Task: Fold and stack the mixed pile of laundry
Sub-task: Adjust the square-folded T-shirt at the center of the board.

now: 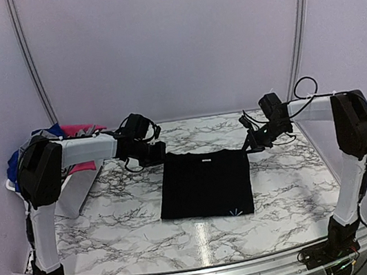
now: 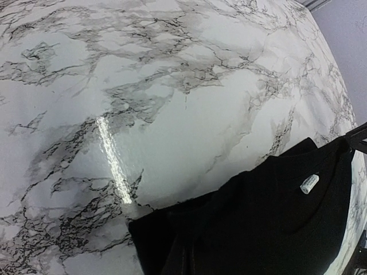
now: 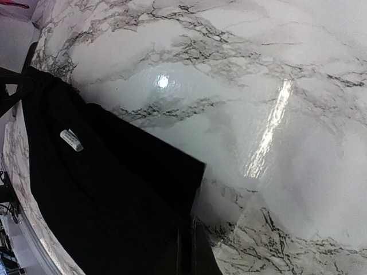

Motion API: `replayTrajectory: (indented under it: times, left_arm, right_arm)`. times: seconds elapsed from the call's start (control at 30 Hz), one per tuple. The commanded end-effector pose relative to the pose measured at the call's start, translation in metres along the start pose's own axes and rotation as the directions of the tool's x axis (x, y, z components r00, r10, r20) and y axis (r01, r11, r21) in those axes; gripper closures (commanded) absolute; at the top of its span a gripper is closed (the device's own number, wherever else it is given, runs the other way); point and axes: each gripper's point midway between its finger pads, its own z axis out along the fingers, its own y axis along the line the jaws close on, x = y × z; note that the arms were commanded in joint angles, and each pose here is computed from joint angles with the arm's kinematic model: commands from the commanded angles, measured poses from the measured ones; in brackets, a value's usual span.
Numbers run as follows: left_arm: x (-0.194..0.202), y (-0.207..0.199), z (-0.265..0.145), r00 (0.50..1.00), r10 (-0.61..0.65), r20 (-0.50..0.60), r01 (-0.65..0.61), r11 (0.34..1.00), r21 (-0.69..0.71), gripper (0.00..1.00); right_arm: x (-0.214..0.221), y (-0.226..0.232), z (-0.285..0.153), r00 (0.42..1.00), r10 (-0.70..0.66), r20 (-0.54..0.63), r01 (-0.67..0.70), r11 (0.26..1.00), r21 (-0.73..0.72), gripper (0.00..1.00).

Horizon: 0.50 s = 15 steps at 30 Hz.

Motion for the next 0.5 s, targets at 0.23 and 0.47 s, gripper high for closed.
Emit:
replayTrajectory:
  times: [0.23,0.47]
  left_arm:
    - [0.003,0.049,0.028,0.998,-0.058,-0.006,0.058,0.994,-0.098,0.93]
    - [-0.033,0.038,-0.022,0.994,-0.005,0.105,0.020,0.990,-0.136,0.29]
  right_arm:
    - [-0.039,-0.031,0.038,1.000,-0.007,0.020,0.004,0.994,0.105,0.91]
    - [-0.090,-0.003,-0.003,0.993,-0.070,0.097,0.054,0.986,0.160,0.48]
